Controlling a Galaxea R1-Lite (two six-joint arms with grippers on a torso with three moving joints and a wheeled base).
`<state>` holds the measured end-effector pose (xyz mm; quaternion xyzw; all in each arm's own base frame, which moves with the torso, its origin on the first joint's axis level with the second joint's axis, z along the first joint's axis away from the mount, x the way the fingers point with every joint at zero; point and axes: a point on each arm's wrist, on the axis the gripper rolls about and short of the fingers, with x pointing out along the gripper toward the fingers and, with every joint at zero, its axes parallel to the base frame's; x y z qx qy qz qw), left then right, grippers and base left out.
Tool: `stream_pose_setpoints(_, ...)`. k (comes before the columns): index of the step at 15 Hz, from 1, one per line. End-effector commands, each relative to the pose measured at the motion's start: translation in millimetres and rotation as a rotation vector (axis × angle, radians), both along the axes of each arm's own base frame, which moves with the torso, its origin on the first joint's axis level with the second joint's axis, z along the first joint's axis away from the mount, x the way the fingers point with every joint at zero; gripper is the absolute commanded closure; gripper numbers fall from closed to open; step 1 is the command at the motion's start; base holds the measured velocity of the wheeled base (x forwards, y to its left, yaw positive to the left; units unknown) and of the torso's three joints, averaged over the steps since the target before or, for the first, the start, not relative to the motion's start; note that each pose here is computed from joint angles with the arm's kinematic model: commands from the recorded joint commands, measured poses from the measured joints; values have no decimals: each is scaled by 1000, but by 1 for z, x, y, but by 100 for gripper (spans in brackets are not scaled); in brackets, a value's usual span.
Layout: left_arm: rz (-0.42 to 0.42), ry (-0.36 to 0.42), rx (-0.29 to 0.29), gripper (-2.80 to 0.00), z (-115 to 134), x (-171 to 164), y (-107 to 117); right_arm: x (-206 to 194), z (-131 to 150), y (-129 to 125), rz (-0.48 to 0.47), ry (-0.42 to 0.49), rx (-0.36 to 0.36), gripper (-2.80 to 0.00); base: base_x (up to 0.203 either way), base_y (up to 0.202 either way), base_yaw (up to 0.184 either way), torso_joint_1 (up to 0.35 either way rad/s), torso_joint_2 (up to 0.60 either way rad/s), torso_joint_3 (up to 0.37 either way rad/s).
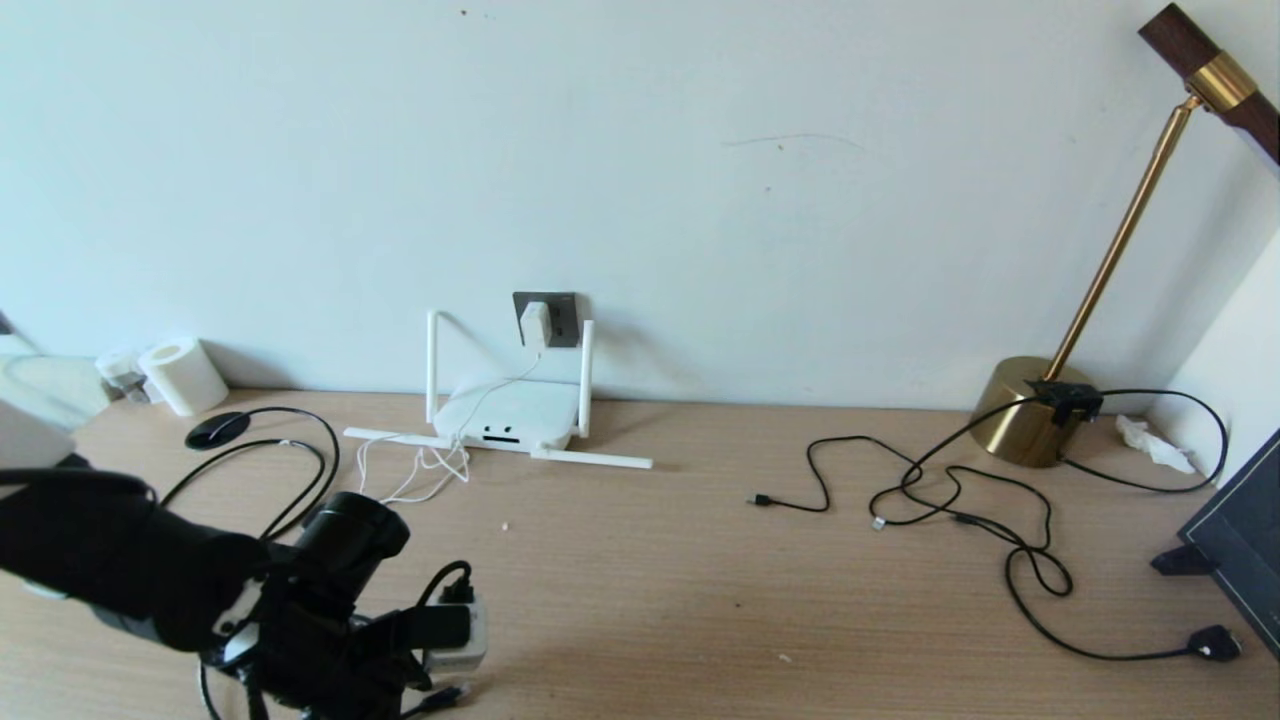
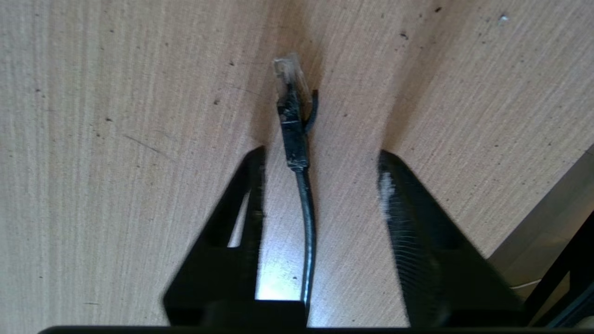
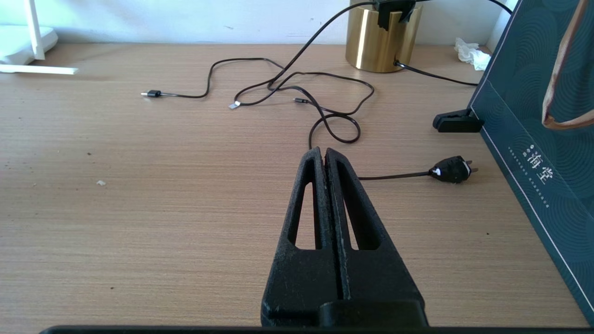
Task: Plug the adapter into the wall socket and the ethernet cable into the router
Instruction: Pick up cable
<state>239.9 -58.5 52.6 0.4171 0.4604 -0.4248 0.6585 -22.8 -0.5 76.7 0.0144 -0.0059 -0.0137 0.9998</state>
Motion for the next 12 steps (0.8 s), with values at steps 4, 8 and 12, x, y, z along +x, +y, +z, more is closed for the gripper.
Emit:
stream_pose_setpoints(4,3,14,5,0,-2,-4,3,0,0,0,0,-1,0,0,0,0,0,0,0,0)
stream_pose_setpoints(8,-18,-17,3,0,7,-9,5,0,0,0,0,-1,0,0,0,0,0,0,0,0)
stream_pose_setpoints(12,-108,-251,-88,0,58,17,-4,0,0,0,0,-1,0,0,0,0,0,0,0,0)
